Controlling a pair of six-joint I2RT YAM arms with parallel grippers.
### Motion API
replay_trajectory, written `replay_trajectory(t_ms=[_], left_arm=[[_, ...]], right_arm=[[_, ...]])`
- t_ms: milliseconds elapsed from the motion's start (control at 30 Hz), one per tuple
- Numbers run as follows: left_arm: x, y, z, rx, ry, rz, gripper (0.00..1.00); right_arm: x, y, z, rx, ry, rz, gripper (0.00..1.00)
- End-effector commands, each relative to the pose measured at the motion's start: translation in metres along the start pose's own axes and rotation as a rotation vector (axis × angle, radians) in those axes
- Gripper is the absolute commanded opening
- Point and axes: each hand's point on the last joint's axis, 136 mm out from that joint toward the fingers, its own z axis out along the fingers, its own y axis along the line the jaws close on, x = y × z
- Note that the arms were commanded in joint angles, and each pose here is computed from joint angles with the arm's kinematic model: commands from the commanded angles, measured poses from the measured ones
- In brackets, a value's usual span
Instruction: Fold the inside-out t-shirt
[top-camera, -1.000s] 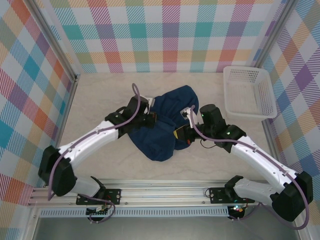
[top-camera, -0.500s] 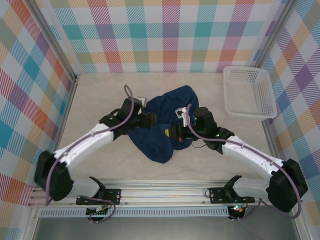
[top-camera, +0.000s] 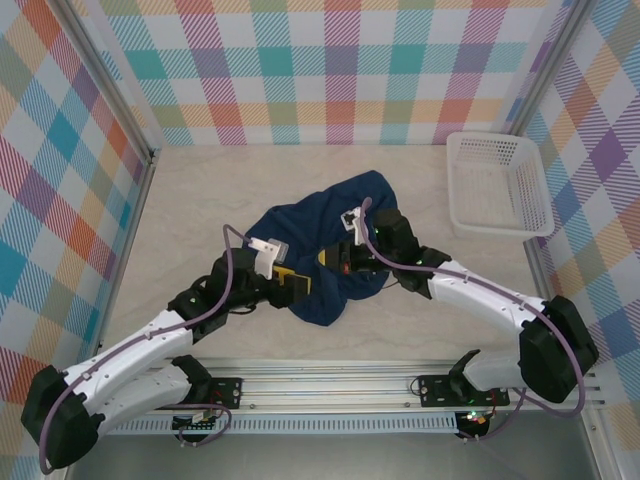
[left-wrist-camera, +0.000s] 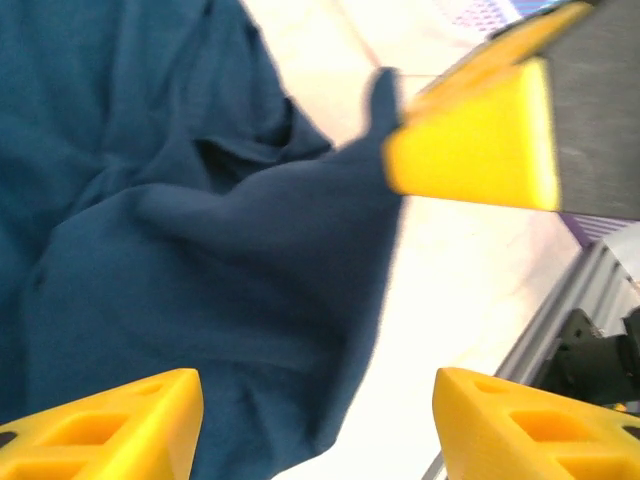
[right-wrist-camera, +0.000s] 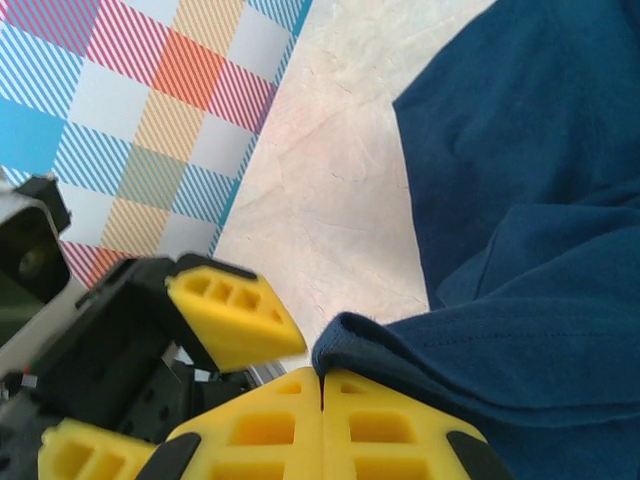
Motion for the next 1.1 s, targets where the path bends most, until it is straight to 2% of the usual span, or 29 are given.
replay_trajectory(t_ms=[0, 200, 367, 600, 667, 833, 967, 1067], left_arm=[[-0.027, -0.029, 0.008, 0.104, -0.082, 0.080, 0.55], [-0.031, -0.029, 0.034, 0.092, -0.056, 0.108, 0.45], [-0.042, -0.024, 0.042, 0.055, -0.096, 0.114, 0.36], [-0.040, -0.010, 0.043, -0.017, -0.091, 0.128, 0.00], [-0.036, -0.003, 0.036, -0.049, -0.095, 0.141, 0.00], [-0.024, 0.015, 0.012, -0.127, -0.098, 0.122, 0.00], [-0.026, 0.028, -0.019, -0.230, -0.117, 0.102, 0.00], [-0.032, 0.041, -0.044, -0.325, -0.141, 0.086, 0.00]], right_arm=[[-0.011, 0.020, 0.000, -0.053, -0.004, 0.012, 0.00], [-0.014, 0.026, -0.002, -0.063, -0.004, 0.018, 0.00], [-0.013, 0.027, -0.003, -0.061, -0.001, 0.021, 0.00], [-0.014, 0.023, -0.007, -0.035, -0.010, 0.014, 0.00], [-0.015, 0.020, -0.010, -0.015, -0.011, 0.003, 0.00], [-0.022, 0.006, -0.034, 0.132, -0.044, -0.102, 0.35], [-0.031, -0.044, -0.063, 0.430, -0.088, -0.203, 0.49], [-0.040, -0.098, -0.073, 0.615, -0.077, -0.152, 0.58]])
